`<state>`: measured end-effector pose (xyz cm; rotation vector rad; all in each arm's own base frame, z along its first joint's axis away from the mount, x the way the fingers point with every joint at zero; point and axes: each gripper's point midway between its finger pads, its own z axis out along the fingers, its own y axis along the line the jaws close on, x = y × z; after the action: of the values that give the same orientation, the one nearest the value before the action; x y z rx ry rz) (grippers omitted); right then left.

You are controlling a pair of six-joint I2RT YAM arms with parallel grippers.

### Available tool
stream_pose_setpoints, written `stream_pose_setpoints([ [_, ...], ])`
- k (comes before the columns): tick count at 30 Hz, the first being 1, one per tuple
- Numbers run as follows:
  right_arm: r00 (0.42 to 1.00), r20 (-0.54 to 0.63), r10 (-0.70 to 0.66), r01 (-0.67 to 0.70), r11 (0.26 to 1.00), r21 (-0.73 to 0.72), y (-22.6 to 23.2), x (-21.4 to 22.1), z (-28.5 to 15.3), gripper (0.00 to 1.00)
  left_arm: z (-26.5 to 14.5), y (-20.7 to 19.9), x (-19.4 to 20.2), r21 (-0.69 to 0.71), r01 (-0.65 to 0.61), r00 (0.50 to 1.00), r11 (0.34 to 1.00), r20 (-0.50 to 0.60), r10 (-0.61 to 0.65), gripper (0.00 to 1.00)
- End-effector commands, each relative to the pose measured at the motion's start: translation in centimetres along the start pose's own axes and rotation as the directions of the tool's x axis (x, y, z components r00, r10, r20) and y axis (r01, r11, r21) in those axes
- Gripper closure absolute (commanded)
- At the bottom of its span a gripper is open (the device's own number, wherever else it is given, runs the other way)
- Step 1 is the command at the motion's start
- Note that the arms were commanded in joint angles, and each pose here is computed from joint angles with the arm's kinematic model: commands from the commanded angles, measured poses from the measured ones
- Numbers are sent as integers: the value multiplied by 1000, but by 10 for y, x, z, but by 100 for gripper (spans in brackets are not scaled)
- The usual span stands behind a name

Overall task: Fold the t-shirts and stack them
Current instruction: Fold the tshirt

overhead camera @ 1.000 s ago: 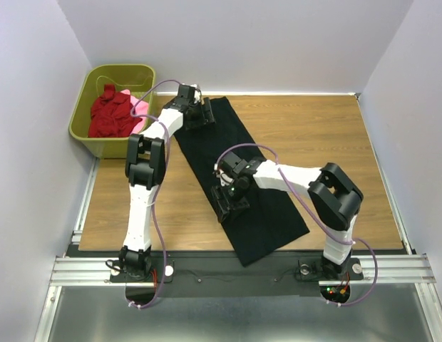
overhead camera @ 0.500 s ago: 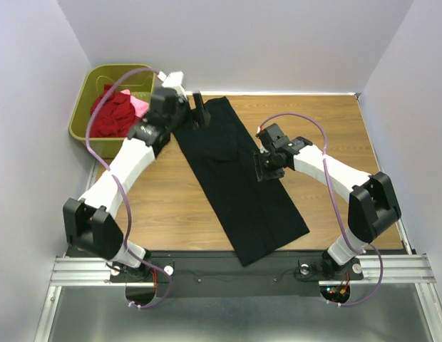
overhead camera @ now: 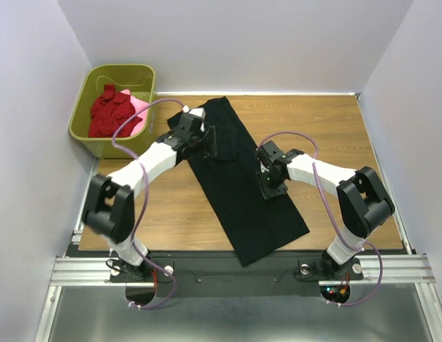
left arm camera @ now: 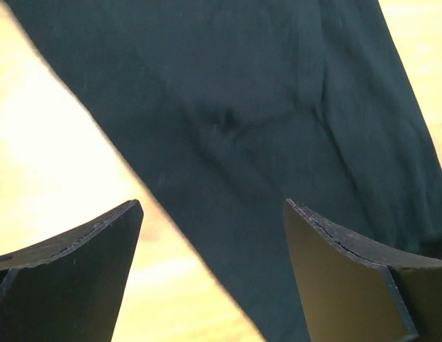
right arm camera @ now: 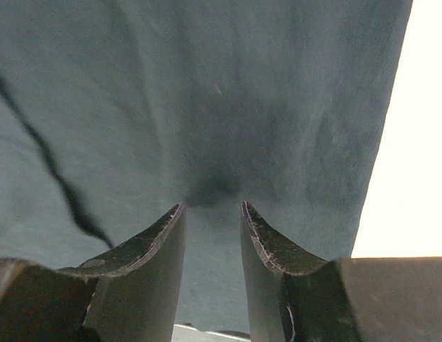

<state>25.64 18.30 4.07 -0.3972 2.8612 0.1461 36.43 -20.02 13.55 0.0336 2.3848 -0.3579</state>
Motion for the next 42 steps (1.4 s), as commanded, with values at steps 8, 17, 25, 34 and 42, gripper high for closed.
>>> stream_pose_setpoints([
  [8, 998, -58, 21, -26, 996, -84, 11, 28, 2, 59, 84, -10, -30, -75, -20, 999, 997, -49, 16, 21],
  [17, 992, -116, 39, -59, 982, -178, 29, 41, 4, 59, 148, 6, -11, -149, -73, 988, 986, -149, 51, 21],
  [25, 986, -164, 15, -62, 957, -285, 63, 44, 14, 58, 185, 23, -27, -139, -57, 987, 989, -160, 35, 21],
  [34, 991, -133, -13, -34, 938, -344, 97, 6, 37, 57, 200, 22, -89, -31, 16, 997, 999, -70, -18, 19],
  [42, 997, 70, -16, 40, 931, -362, 104, -53, -6, 51, 86, -1, -171, 44, 21, 985, 999, 167, -28, 14],
])
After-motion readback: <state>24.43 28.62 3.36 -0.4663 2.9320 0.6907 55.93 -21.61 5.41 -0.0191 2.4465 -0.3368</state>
